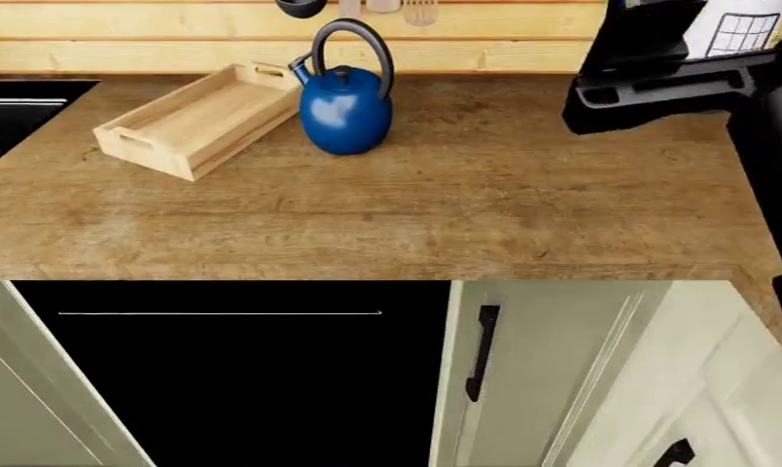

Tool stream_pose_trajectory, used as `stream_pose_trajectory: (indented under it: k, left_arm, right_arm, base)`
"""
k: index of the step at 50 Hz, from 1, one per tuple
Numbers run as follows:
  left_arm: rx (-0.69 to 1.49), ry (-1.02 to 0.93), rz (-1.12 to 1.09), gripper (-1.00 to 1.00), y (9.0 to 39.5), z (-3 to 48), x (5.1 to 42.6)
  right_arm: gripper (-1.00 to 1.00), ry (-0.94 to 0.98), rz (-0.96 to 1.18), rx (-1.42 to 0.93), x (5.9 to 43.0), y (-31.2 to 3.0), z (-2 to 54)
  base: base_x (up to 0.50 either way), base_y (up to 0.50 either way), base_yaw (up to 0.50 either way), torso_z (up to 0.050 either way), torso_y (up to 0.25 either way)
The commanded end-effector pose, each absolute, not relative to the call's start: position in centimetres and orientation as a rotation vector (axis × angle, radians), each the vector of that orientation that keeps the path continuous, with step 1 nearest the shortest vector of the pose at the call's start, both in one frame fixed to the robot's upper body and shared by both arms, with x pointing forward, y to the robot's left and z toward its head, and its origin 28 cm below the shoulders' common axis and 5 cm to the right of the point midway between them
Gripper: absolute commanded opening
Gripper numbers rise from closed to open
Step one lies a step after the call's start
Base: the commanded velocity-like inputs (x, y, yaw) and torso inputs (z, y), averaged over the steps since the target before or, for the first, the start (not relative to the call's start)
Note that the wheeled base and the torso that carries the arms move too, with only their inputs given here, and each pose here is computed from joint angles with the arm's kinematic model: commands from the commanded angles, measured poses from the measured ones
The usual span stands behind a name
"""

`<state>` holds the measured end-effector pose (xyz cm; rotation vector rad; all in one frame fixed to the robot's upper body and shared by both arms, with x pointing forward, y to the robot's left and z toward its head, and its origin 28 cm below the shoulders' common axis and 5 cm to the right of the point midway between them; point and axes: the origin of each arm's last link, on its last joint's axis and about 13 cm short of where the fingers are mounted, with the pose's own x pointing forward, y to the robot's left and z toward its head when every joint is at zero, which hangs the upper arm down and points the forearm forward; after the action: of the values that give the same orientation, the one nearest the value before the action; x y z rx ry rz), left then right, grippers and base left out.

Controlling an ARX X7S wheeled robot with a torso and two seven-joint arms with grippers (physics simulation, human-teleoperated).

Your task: Pick the kettle from the counter and place it on the tray. Then pick the mug from the cabinet and place it on the tray. Then close the cabinet doors.

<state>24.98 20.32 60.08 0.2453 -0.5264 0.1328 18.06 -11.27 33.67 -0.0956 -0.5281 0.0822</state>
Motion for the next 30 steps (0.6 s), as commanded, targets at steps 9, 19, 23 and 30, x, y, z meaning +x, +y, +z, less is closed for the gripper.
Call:
stream_pose_trajectory:
  k: [9,19,23,30]
  left_arm:
    - [0.242,-0.532,0.115,1.00,20.22,60.21,24.85]
    - [0.208,-0.532,0.112,1.00,20.25,60.16,24.98]
    - [0.197,-0.528,0.109,1.00,20.21,60.11,25.11]
    - [0.144,-0.511,0.107,1.00,20.29,59.88,25.62]
  right_arm:
    - [1.00,-0.561,0.047,-0.118,16.23,-12.16,38.12]
    - [1.00,-0.559,0.055,-0.114,16.24,-12.03,38.06]
    - [1.00,-0.556,0.057,-0.115,16.32,-11.94,38.02]
    - [1.00,-0.554,0.052,-0.114,16.70,-11.93,38.02]
  base:
    - [0.00,-0.50,0.00,0.000,0.000]
    - [0.00,-0.50,0.00,0.000,0.000]
    - [0.00,-0.50,0.00,0.000,0.000]
    - [0.00,-0.50,0.00,0.000,0.000]
